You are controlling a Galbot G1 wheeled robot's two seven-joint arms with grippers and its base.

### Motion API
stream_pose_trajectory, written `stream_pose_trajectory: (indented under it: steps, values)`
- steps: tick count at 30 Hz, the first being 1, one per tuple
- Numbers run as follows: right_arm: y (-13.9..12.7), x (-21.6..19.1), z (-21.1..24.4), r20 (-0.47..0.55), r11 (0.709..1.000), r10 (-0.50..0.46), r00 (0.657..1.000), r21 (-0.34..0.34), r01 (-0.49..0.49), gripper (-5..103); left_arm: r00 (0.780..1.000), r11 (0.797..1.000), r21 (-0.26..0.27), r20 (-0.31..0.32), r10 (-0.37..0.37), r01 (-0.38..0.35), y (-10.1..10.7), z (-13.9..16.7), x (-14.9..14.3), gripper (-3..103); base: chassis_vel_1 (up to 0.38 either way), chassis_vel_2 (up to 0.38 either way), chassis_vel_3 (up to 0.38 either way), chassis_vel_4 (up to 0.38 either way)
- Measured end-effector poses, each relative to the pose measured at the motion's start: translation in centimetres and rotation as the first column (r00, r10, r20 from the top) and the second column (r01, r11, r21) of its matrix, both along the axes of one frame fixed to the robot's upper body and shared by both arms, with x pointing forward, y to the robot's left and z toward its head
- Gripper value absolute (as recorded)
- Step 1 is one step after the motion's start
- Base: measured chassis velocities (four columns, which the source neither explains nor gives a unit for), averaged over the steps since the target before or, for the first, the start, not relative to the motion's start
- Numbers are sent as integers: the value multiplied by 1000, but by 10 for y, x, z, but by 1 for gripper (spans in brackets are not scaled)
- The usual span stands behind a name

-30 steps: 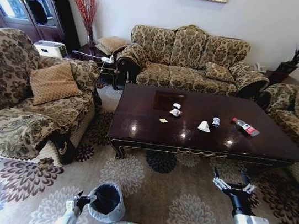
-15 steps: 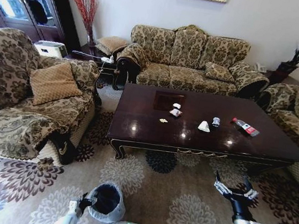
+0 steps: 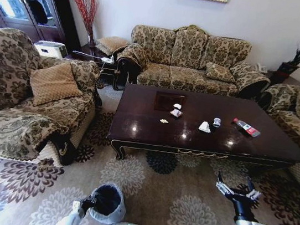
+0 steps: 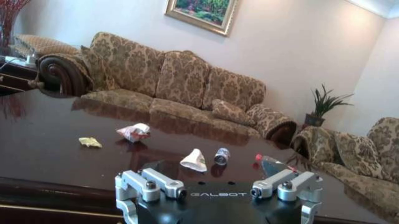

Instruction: Move to the front of the table and place the trash on the table into the trash bin.

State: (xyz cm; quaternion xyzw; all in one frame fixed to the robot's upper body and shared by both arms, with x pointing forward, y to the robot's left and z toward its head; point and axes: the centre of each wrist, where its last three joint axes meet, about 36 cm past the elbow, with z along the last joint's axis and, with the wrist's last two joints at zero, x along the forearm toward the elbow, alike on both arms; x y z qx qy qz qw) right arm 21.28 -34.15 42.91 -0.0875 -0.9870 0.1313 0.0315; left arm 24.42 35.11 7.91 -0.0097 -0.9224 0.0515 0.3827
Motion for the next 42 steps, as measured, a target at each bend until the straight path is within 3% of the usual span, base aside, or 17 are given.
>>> stream_pose_trajectory:
  steps: [2, 6, 17, 21, 24, 25, 28, 29, 32, 33, 34, 36, 37, 40, 41, 42]
  values:
    - [-1, 0, -1, -2, 1000, -2, 1000, -1, 2, 100, 1000, 1000, -2, 0, -5, 5, -1, -1, 2, 11, 0, 0, 0, 0]
    - [-2, 2, -3, -3, 1000, -4, 1000, -1, 4, 100, 1000, 1000, -6, -1, -11, 11, -3, -1, 4, 3, 0, 0, 0, 0]
    - [-4, 8, -9, -7, 1000, -7, 1000, 4, 7, 100, 999, 999, 41, 37, 11, -12, -4, 5, 14, 3, 0, 0, 0, 0]
    - [-5, 15, -7, -14, 1000, -12, 1000, 10, 12, 100, 995, 999, 38, 102, 22, -26, -2, 29, 20, 3, 0, 0, 0, 0]
    - [-5, 21, -3, -51, 1000, -27, 998, 9, 27, 100, 975, 997, 36, 211, 65, -75, 1, 78, 35, 3, 0, 0, 0, 0]
    - [-5, 21, -3, -51, 1000, -27, 998, 9, 27, 100, 975, 997, 36, 211, 65, -75, 1, 78, 35, 3, 0, 0, 0, 0]
    - [-3, 27, -2, -68, 1000, -21, 997, 12, 22, 100, 937, 995, 35, 339, 78, -95, 3, 142, 41, 3, 0, 0, 0, 0]
    - [-3, 27, -2, -68, 1000, -21, 997, 12, 22, 100, 937, 995, 35, 339, 78, -95, 3, 142, 41, 3, 0, 0, 0, 0]
    - [-4, 33, -1, -70, 1000, -10, 997, 18, 11, 100, 903, 994, 60, 425, 55, -89, 3, 203, 29, 3, 0, 0, 0, 0]
    - [-6, 35, -1, -70, 1000, -1, 998, 22, 2, 100, 896, 994, 68, 443, 42, -81, 2, 227, 23, 3, 0, 0, 0, 0]
    - [-6, 35, -1, -70, 1000, -1, 998, 22, 2, 100, 896, 994, 68, 443, 42, -81, 2, 227, 23, 3, 0, 0, 0, 0]
    - [-8, 38, 1, -71, 999, 17, 997, 31, -15, 100, 876, 995, 80, 481, 17, -63, -3, 271, 12, 3, 0, 0, 0, 0]
    - [-8, 38, 1, -71, 999, 17, 997, 31, -15, 100, 876, 995, 80, 481, 17, -63, -3, 271, 12, 3, 0, 0, 0, 0]
    - [-10, 43, 5, -38, 998, 41, 998, 52, -39, 100, 825, 993, 92, 565, 7, -71, -18, 330, 1, 3, 0, 0, 0, 0]
    - [-10, 43, 5, -38, 998, 41, 998, 52, -39, 100, 825, 993, 92, 565, 7, -71, -18, 330, 1, 3, 0, 0, 0, 0]
    - [-10, 45, 7, -14, 997, 52, 999, 60, -51, 100, 802, 993, 88, 597, 12, -80, -25, 351, 0, 3, 0, 0, 0, 0]
